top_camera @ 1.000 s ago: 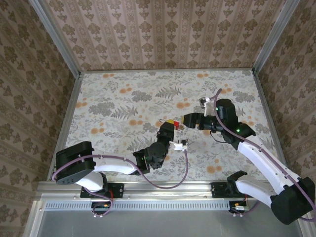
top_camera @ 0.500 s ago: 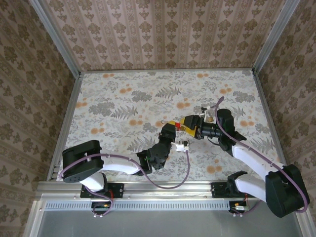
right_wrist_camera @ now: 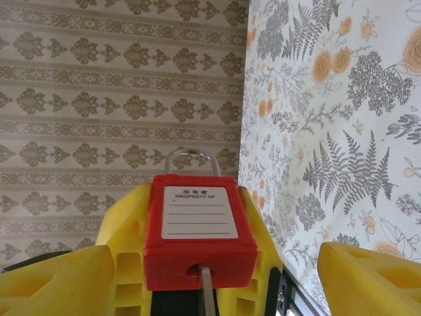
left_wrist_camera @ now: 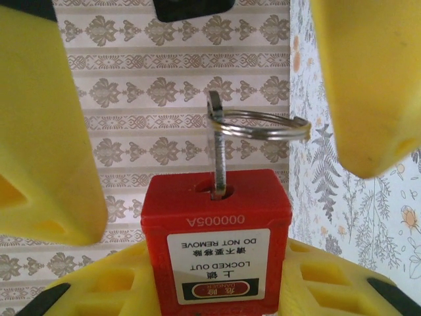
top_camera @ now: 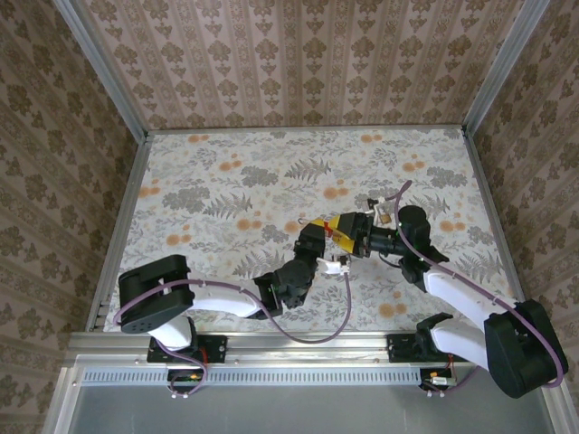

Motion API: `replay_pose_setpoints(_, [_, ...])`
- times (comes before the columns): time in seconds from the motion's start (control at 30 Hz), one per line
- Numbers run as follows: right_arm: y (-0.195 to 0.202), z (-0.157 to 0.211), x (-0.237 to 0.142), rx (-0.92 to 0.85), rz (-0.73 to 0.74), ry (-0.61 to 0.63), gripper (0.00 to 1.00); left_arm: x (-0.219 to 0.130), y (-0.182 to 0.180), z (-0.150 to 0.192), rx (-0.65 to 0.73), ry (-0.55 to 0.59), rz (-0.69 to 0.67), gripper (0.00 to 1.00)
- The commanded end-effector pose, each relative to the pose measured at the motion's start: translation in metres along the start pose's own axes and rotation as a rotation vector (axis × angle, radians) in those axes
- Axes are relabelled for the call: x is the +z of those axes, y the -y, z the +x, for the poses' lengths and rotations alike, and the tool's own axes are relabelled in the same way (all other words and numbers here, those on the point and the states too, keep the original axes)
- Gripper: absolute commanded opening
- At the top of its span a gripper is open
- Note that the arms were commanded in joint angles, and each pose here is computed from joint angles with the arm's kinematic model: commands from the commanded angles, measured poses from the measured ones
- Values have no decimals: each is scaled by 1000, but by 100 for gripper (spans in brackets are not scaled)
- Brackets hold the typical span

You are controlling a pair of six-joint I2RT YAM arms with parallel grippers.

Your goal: Unlock with the key

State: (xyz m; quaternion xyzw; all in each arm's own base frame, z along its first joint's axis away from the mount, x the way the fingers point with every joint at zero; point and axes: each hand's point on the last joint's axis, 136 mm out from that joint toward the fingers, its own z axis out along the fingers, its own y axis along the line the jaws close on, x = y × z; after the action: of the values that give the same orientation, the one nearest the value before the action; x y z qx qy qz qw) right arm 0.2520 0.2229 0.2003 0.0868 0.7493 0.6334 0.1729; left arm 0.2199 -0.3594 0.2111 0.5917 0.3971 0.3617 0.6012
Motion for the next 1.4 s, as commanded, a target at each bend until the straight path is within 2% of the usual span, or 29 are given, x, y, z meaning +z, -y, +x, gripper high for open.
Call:
replay_pose_setpoints(0.0, [-3, 2, 1, -5, -25, -4, 81, 6, -19, -6, -73, 6, -52, 0])
replay_pose_setpoints(0.1, [-8, 2, 3, -14, -40, -7, 74, 7, -20, -7, -78, 9, -53, 0])
replay_pose_setpoints(0.27, [-14, 0, 5, -24, -54, -8, 50, 7, -22, -8, -87, 8, -57, 0])
replay_pose_setpoints(0.57, [-16, -2, 7, -28, -61, 1, 32, 6, -23, -11, -98, 15, -63, 0])
replay_pose_setpoints(0.87, [-16, -8, 5, -56, -23, 24, 26, -1, -22, -6, -117, 12, -65, 1])
replay_pose_setpoints(1.37, [-24, -16, -2, -96, 8, 34, 22, -14, -26, 8, -206, 13, -10, 33])
